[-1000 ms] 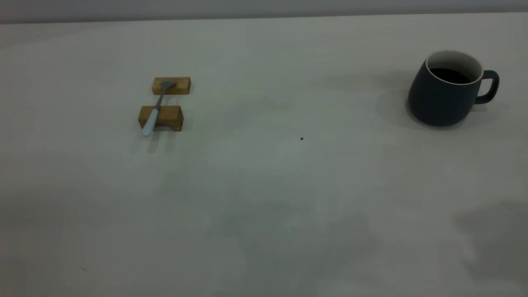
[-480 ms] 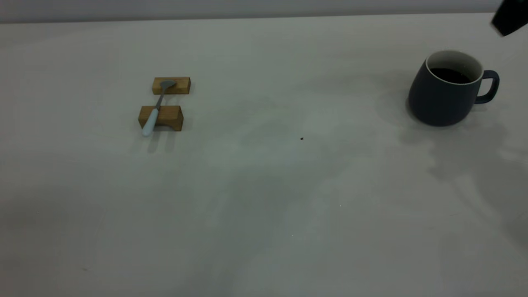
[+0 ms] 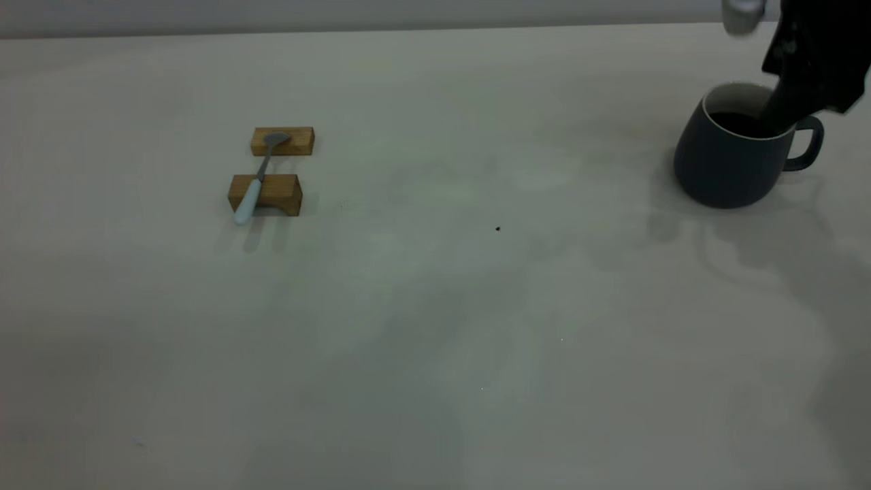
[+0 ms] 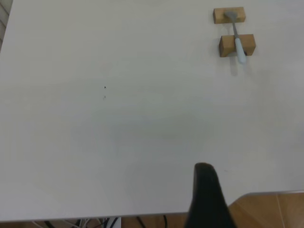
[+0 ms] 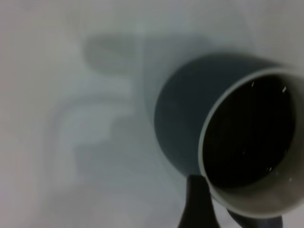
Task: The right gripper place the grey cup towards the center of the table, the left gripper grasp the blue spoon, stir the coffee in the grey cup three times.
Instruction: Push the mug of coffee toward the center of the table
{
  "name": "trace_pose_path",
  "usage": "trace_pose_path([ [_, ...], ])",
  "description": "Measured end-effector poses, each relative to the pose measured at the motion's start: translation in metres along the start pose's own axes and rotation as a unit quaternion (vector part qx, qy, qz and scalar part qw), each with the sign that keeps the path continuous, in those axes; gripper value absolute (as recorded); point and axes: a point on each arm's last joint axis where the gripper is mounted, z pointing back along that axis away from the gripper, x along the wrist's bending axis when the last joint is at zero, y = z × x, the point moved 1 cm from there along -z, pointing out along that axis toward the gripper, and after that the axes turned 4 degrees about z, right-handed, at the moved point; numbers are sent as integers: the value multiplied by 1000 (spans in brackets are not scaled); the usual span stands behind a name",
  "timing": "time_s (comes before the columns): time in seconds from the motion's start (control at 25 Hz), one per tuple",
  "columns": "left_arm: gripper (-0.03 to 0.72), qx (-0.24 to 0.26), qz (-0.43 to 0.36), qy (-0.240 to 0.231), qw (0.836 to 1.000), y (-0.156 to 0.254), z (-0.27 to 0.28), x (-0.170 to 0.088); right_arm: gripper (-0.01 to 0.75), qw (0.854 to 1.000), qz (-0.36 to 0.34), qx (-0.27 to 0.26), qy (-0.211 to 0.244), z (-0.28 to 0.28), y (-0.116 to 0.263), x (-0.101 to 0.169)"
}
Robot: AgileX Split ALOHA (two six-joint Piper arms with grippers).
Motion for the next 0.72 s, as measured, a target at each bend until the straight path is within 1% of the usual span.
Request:
trace_pose_path([
  [0.12,575,0,0,0,1000,0,0,0,592,1000,-2,5,15,-4,10,-4],
  [0.28,575,0,0,0,1000,0,0,0,592,999,-3,7,39,-3,15,-10],
  [0.52,575,0,0,0,1000,0,0,0,592,998,-25,18,47,-2,37,-14],
  [0.72,575,0,0,0,1000,0,0,0,592,998,-21,21,49,-4,42,-14],
])
